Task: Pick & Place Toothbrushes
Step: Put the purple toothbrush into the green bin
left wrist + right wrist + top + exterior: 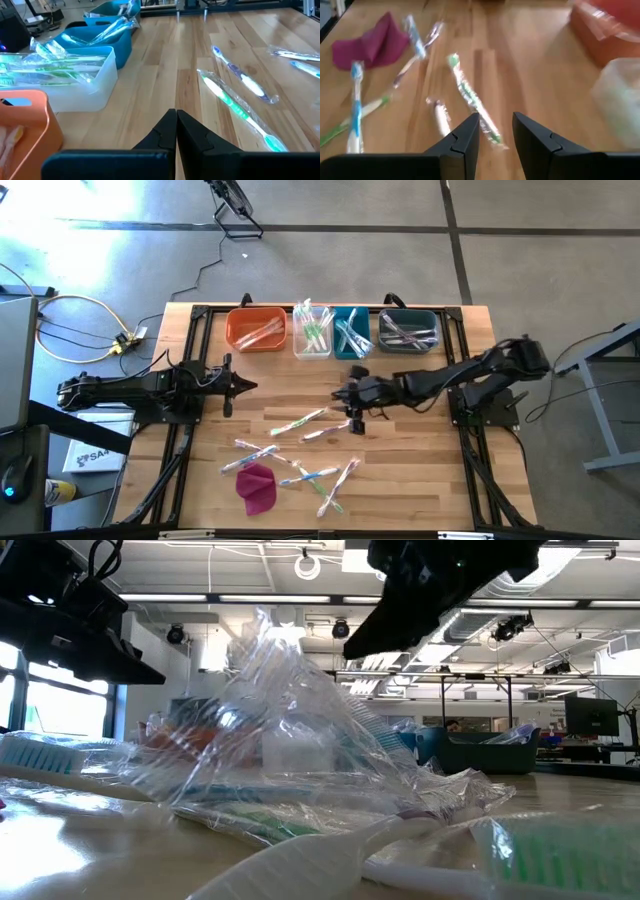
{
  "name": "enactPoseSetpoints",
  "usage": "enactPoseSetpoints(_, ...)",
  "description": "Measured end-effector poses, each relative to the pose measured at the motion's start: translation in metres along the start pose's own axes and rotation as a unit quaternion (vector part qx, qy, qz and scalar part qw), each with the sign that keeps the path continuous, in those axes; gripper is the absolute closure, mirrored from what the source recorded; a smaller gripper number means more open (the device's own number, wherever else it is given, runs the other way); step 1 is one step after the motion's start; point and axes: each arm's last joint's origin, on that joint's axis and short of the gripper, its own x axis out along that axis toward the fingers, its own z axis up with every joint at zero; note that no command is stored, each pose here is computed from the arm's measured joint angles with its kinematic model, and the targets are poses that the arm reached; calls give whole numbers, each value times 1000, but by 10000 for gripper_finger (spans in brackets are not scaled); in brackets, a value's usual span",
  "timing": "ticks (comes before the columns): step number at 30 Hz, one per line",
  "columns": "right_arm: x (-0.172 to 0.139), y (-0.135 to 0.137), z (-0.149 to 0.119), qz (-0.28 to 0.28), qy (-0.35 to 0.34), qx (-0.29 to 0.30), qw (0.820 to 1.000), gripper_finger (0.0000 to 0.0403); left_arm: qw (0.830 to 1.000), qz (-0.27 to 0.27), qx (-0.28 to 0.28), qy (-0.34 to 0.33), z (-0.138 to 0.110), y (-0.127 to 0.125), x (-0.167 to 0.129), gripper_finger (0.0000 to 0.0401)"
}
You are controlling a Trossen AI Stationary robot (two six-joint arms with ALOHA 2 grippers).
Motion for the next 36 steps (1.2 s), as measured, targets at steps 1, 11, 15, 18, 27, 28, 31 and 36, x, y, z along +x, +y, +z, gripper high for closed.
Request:
enactPoseSetpoints(1, 4, 1, -1, 7, 6, 1, 1000, 293, 1000, 1, 0, 0, 0, 0, 0, 396)
enactPoseSetpoints(11, 31, 4, -30, 31, 93, 33, 995, 293, 1000, 1, 0, 1, 0, 0, 0, 395)
enactPoseSetpoints(15, 34, 5, -35, 43, 108, 56, 992, 293, 1000, 1, 0, 0, 0, 0, 0, 396)
enactPoseSetpoints(18, 34, 8, -35, 61, 111, 72, 989, 293, 1000, 1, 0, 1, 0, 0, 0, 396)
enactPoseSetpoints(27, 31, 20, -40, 73, 137, 72, 985, 293, 1000, 1, -1, 1, 0, 0, 0, 395)
enactPoseSetpoints(28, 31, 20, -40, 73, 137, 72, 985, 293, 1000, 1, -1, 1, 0, 0, 0, 395)
enactPoseSetpoints(31, 31, 19, -40, 77, 137, 85, 984, 293, 1000, 1, -1, 3, 0, 0, 0, 395)
enactPoseSetpoints(36, 31, 21, -40, 86, 139, 93, 982, 293, 1000, 0, 0, 11, -2, 0, 0, 395)
